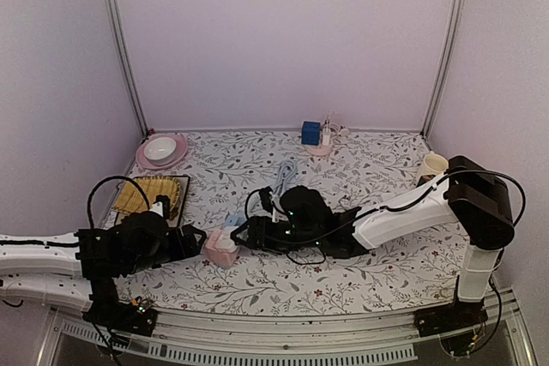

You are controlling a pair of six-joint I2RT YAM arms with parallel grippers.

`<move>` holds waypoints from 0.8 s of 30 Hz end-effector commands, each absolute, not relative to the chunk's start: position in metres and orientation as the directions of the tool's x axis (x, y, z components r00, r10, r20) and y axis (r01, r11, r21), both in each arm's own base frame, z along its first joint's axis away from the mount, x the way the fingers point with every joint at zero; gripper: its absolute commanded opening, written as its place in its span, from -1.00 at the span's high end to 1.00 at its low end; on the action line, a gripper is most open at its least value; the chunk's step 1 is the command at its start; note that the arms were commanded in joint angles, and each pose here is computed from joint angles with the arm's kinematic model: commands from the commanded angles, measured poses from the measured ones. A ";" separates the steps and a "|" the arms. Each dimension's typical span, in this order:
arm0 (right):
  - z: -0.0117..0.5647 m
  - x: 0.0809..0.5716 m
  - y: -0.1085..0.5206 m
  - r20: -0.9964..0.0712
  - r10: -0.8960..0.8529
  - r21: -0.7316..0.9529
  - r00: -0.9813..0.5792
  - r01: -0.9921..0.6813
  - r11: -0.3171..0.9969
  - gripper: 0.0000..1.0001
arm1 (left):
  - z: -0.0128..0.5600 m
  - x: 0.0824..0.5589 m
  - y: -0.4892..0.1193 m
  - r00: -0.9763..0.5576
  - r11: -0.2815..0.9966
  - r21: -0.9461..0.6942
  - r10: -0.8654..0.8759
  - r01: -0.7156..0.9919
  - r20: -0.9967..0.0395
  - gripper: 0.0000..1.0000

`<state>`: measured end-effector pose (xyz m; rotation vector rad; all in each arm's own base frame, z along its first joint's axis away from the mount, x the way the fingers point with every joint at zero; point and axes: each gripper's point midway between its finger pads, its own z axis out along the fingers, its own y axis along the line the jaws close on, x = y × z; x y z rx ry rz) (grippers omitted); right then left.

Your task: Pull the plug off the socket

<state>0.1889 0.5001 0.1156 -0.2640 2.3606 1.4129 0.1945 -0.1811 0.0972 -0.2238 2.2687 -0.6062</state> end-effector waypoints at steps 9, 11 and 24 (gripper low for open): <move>0.120 0.167 0.532 -0.341 0.014 0.872 -0.940 -0.310 0.380 -0.05 | 0.084 0.199 -0.211 -0.735 0.843 -0.524 -0.280 0.118 -0.618 -0.06; 0.122 0.166 0.531 -0.344 0.017 0.871 -0.939 -0.313 0.378 0.02 | 0.084 0.199 -0.217 -0.741 0.838 -0.528 -0.268 0.135 -0.615 0.04; 0.144 0.178 0.472 -0.368 0.130 0.871 -0.921 -0.293 0.394 0.70 | 0.088 0.185 -0.264 -0.779 0.768 -0.601 -0.232 0.222 -0.583 0.34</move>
